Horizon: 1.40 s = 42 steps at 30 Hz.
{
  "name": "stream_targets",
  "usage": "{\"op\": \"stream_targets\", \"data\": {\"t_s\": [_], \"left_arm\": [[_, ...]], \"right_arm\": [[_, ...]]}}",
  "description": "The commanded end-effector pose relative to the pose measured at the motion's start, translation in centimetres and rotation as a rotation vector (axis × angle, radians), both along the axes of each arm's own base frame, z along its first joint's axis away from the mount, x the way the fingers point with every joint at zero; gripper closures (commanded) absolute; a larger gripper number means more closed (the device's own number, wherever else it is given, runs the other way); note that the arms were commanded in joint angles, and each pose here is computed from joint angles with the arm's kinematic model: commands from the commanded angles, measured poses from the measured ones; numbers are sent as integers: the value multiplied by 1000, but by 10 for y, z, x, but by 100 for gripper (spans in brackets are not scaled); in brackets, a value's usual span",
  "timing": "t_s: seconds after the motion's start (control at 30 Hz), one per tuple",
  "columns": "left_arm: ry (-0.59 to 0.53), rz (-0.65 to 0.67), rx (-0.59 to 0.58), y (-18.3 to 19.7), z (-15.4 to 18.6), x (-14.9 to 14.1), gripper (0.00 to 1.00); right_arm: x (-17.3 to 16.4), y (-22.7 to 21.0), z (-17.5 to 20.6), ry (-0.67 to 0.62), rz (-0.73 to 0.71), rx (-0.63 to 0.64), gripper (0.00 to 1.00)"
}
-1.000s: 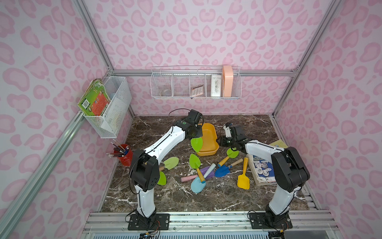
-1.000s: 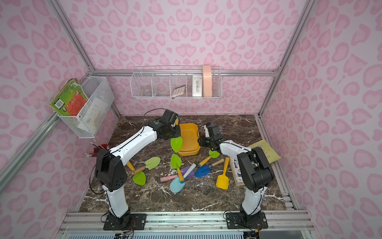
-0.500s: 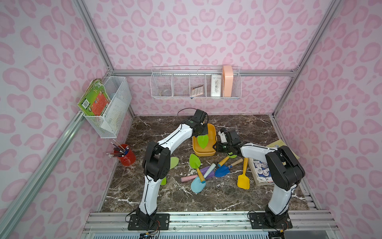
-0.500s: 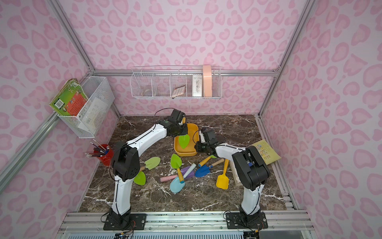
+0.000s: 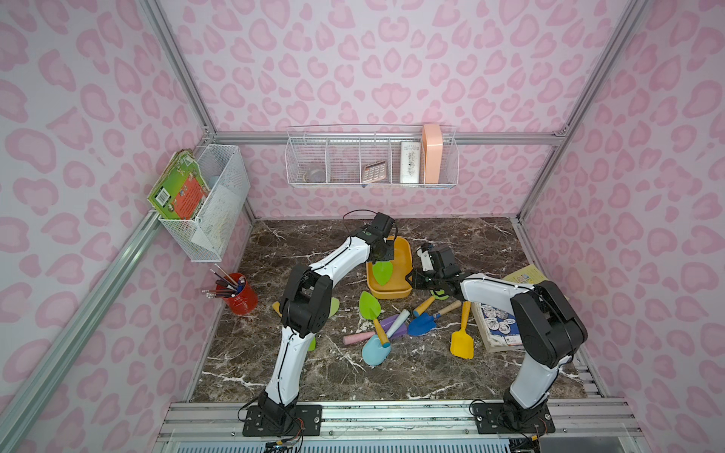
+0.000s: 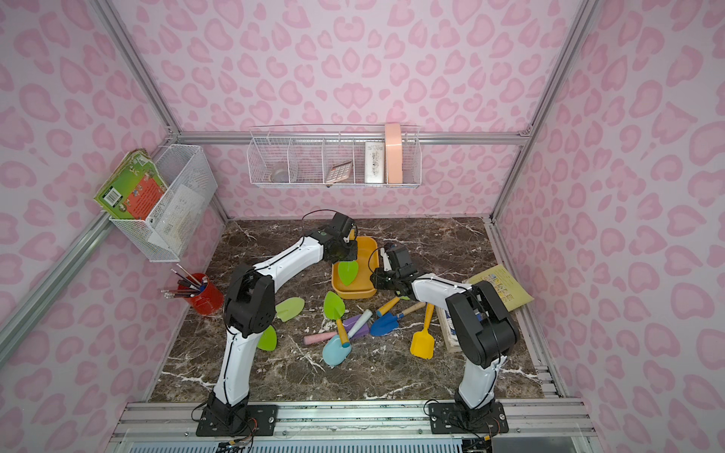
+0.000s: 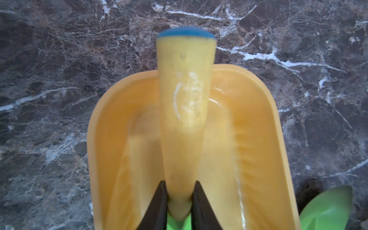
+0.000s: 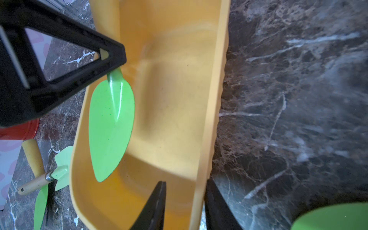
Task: Put the shovel into the storage box
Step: Adjust the storage box at the center of the board, then place the shovel in the storage box.
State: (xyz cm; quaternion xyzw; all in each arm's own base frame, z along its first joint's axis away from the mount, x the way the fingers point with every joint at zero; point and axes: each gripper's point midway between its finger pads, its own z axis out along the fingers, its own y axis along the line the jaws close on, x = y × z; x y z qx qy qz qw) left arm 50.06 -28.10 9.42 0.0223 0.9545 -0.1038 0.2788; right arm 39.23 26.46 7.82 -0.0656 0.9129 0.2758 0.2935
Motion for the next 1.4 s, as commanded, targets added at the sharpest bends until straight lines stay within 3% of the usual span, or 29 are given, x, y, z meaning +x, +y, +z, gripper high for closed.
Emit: {"op": "stream_targets", "data": {"t_s": [0.0, 0.63, 0.93, 1.13, 1.23, 1.27, 1.33, 1.37], "left_arm": [[-6, -1, 39, 5, -6, 2, 90], [23, 38, 101, 15, -33, 3, 81], [1, 44, 105, 17, -20, 4, 63], [-9, 44, 61, 15, 6, -2, 62], [-24, 30, 31, 14, 28, -9, 58], [-36, 23, 22, 13, 36, -13, 58], [-58, 6, 6, 12, 49, -20, 56], [-72, -4, -5, 11, 58, -24, 55]], "right_arm": [[2, -1, 7, -18, -5, -4, 62], [-11, -25, 71, -146, -57, 5, 54], [-31, -41, 76, -163, -81, 4, 51], [-38, -50, 87, -195, -90, 4, 47], [-43, -55, 95, -218, -94, 11, 38], [-44, -57, 97, -225, -97, 19, 31], [-44, -63, 98, -228, -129, 40, 1], [-45, -65, 99, -223, -130, 62, 1]]}}
